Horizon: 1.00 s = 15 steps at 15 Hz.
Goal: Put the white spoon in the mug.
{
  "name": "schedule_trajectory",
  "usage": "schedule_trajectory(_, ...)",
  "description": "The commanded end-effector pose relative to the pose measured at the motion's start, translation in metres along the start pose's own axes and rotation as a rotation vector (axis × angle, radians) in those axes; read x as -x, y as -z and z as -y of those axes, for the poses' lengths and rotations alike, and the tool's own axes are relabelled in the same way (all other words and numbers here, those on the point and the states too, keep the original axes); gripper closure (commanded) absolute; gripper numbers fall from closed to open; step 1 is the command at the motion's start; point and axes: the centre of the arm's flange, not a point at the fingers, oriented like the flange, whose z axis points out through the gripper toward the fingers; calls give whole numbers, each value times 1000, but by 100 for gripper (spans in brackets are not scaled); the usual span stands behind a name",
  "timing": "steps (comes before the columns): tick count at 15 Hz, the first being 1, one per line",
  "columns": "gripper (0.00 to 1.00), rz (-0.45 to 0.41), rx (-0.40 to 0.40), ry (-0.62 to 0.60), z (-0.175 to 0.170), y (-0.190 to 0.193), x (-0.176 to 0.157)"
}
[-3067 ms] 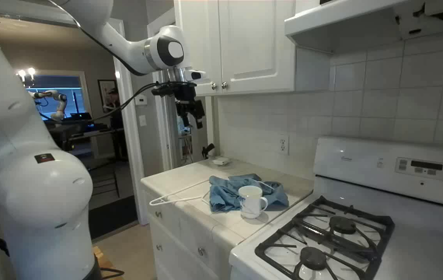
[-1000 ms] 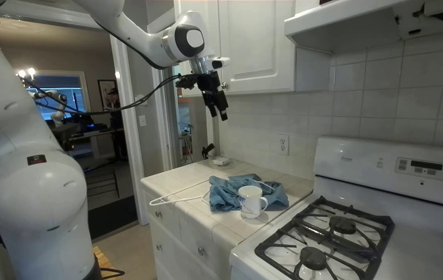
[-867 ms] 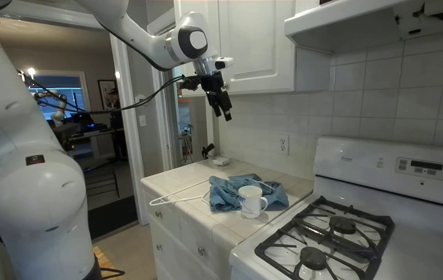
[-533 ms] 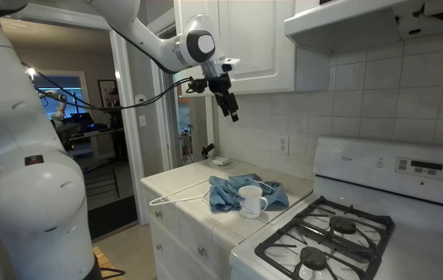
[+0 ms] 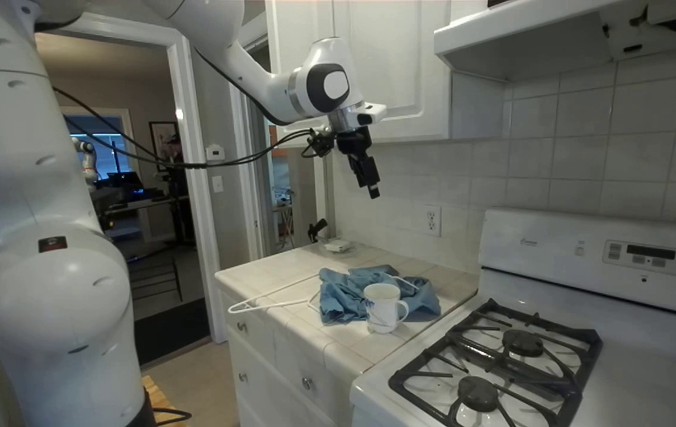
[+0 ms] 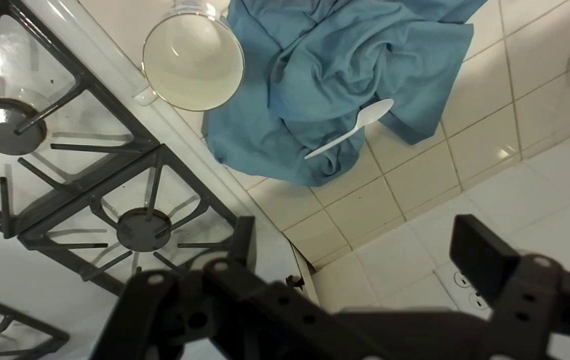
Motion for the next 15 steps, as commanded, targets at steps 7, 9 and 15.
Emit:
schedule_trajectory(7, 0, -3, -17, -46, -5, -14, -21)
schedule_trajectory(9, 0, -7, -33, -72, -12, -27, -38)
schedule_trajectory(15, 0, 18, -54, -169, -14, -84, -53)
